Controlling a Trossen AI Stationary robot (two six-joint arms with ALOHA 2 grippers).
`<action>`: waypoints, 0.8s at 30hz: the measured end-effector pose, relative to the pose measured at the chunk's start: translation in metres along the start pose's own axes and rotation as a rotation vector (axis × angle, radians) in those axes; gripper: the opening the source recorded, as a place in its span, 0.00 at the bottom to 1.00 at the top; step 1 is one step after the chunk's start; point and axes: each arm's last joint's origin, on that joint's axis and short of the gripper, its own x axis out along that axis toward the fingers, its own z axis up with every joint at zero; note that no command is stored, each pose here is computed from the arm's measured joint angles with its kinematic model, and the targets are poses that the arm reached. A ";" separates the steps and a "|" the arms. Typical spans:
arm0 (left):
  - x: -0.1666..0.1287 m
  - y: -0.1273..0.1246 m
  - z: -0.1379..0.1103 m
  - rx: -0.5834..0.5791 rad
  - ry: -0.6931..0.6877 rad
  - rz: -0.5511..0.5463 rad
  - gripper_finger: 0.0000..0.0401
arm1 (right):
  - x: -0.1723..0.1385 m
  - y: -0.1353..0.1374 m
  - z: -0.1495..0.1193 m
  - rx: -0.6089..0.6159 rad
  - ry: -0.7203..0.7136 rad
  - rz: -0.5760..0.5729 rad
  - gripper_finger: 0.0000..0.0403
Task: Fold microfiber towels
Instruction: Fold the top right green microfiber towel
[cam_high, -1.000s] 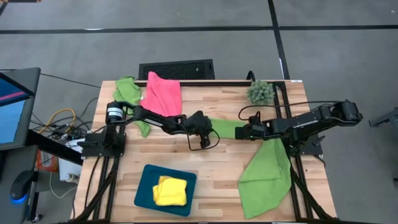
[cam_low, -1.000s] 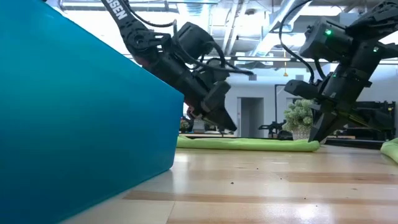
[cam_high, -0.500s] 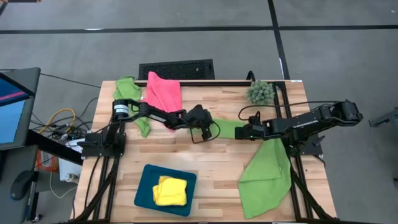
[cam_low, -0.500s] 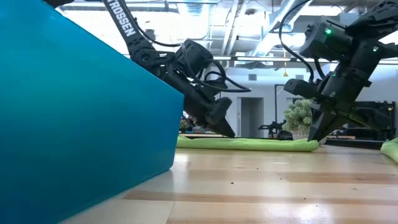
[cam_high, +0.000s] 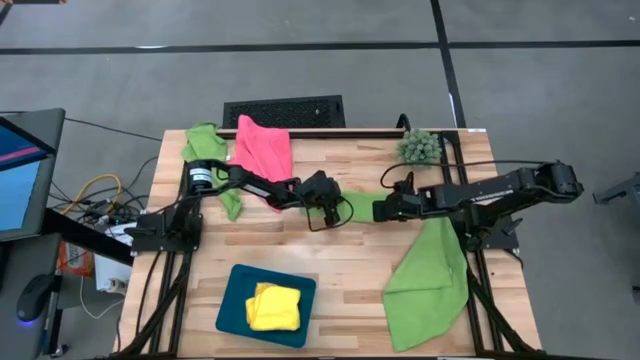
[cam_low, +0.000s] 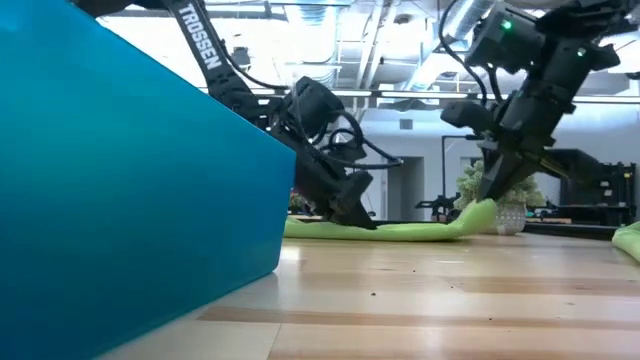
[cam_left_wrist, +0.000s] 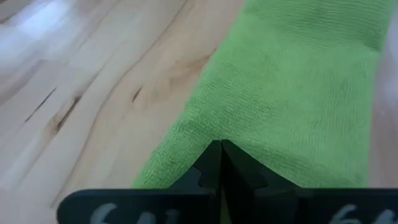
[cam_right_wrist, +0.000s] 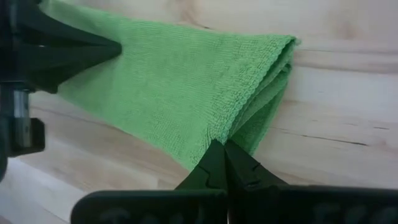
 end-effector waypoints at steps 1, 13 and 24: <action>0.002 0.000 -0.001 -0.002 -0.004 -0.004 0.00 | -0.002 0.002 0.001 -0.005 0.000 -0.001 0.01; -0.007 -0.002 0.024 -0.035 0.037 -0.028 0.00 | -0.018 0.025 0.016 -0.075 -0.034 0.065 0.01; -0.096 0.004 0.085 0.040 0.141 -0.024 0.00 | -0.027 0.038 0.027 -0.150 -0.080 0.119 0.01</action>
